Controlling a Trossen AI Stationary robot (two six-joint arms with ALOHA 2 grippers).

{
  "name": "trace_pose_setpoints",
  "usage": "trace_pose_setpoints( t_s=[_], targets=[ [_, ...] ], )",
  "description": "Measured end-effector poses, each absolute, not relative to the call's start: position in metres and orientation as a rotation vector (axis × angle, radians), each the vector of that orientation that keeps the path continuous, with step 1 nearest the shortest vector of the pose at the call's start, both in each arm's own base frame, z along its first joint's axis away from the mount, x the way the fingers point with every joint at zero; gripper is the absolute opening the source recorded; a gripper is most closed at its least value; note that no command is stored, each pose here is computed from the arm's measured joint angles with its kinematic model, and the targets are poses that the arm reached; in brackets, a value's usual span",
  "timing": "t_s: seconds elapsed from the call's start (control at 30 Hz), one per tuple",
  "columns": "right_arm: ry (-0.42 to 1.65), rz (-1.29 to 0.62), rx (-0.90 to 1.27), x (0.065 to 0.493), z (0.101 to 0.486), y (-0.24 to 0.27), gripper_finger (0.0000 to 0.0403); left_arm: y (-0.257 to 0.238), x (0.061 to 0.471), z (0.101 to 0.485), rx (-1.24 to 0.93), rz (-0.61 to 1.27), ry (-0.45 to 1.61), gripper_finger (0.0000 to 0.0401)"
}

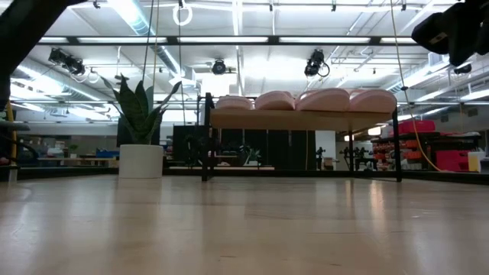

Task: Pick and place slides into the shelf
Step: Put the pink slipper on the shelf

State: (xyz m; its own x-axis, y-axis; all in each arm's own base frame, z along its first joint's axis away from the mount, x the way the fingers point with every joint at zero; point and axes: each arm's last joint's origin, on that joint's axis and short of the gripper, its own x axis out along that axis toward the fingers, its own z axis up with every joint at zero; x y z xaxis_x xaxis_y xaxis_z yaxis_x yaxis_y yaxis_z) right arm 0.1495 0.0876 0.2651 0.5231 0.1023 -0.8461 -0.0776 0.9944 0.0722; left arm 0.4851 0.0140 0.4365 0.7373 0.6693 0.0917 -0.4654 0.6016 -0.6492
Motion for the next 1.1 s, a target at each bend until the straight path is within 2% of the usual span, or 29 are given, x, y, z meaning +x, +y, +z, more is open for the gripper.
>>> trace_pose_setpoints(
  t_s=[0.1,0.23,0.37,0.67,0.83,1.1],
  targets=[
    [1.009,0.095,0.044,0.151,0.265,0.086,0.0135,0.044,0.477,0.45,-0.629,0.539,-0.308,0.0172],
    [1.006,0.073,0.072,0.152,0.266,0.084,0.0135,0.091,0.461,0.441,-0.597,0.58,-0.1,0.0172],
    [1.0,0.043,0.104,0.155,0.266,0.081,0.0135,0.128,0.453,0.422,-0.524,0.509,0.138,0.0172],
    [0.978,-0.007,0.163,0.16,0.267,0.075,0.0135,0.14,0.435,0.384,-0.087,0.183,0.648,0.0172],
    [0.957,-0.027,0.191,0.163,0.268,0.072,0.0135,0.142,0.426,0.375,0.099,0.374,0.829,0.0172],
    [0.922,-0.054,0.225,0.168,0.27,0.068,0.0135,0.148,0.431,0.373,0.418,0.512,0.89,0.0172]
  ],
)
